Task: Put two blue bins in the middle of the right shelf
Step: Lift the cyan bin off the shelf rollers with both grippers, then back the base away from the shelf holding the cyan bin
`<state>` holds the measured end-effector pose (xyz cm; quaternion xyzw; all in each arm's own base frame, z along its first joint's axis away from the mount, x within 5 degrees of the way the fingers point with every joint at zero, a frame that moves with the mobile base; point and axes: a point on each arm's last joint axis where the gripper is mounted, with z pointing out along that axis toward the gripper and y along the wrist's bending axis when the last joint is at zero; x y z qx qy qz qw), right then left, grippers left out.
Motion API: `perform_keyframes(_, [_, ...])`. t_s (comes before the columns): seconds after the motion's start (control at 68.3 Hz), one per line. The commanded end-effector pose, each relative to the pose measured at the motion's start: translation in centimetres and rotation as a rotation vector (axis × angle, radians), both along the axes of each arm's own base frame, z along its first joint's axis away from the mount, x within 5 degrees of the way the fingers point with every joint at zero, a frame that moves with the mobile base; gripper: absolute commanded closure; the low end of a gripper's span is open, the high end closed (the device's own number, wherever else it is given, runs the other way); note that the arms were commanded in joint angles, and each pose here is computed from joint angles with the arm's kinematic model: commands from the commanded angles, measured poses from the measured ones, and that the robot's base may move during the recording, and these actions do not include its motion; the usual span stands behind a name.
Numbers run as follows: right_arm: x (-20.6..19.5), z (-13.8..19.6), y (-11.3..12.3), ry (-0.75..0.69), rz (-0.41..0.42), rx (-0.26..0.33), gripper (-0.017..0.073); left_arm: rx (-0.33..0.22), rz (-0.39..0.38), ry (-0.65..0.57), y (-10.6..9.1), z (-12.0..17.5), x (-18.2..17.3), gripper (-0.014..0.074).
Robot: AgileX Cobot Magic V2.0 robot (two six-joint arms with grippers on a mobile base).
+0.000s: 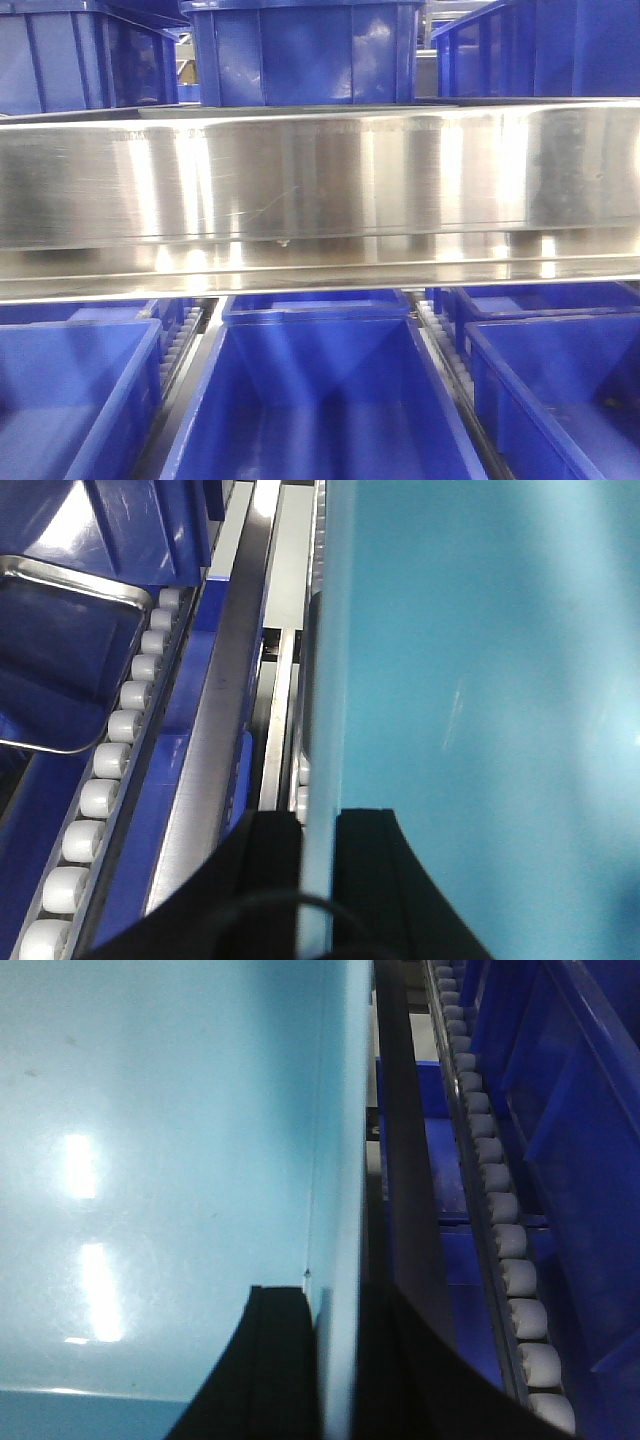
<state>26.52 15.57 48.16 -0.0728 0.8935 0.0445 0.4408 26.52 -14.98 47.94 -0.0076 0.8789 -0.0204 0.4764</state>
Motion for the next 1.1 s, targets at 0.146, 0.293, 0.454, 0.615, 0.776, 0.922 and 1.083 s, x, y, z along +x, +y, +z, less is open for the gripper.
perform_keyframes(0.146, [-0.49, 2.01, -0.17, -0.125, 0.034, 0.053, 0.0724, -0.026, -0.019, -0.12, 0.32, 1.73, -0.23, 0.0704])
perform_keyframes(0.293, [-0.49, 2.01, -0.17, -0.125, 0.034, 0.053, 0.0724, -0.026, -0.019, -0.12, 0.32, 1.73, -0.23, 0.0704])
perform_keyframes(0.454, [-0.49, 2.01, -0.17, -0.125, 0.034, 0.053, 0.0724, -0.026, -0.019, -0.12, 0.32, 1.73, -0.23, 0.0704])
perform_keyframes(0.615, [-0.49, 2.01, -0.17, -0.125, 0.034, 0.053, 0.0724, -0.026, -0.019, -0.12, 0.32, 1.73, -0.23, 0.0704])
perform_keyframes(0.776, [-0.49, 2.01, -0.17, -0.125, 0.034, 0.053, 0.0724, -0.026, -0.019, -0.12, 0.32, 1.73, -0.23, 0.0704])
perform_keyframes(0.922, [-0.49, 2.01, -0.17, -0.125, 0.034, 0.053, 0.0724, -0.026, -0.019, -0.12, 0.32, 1.73, -0.23, 0.0704])
perform_keyframes(1.083, [-0.49, 2.01, -0.17, -0.125, 0.034, 0.053, 0.0724, -0.026, -0.019, -0.12, 0.32, 1.73, -0.23, 0.0704])
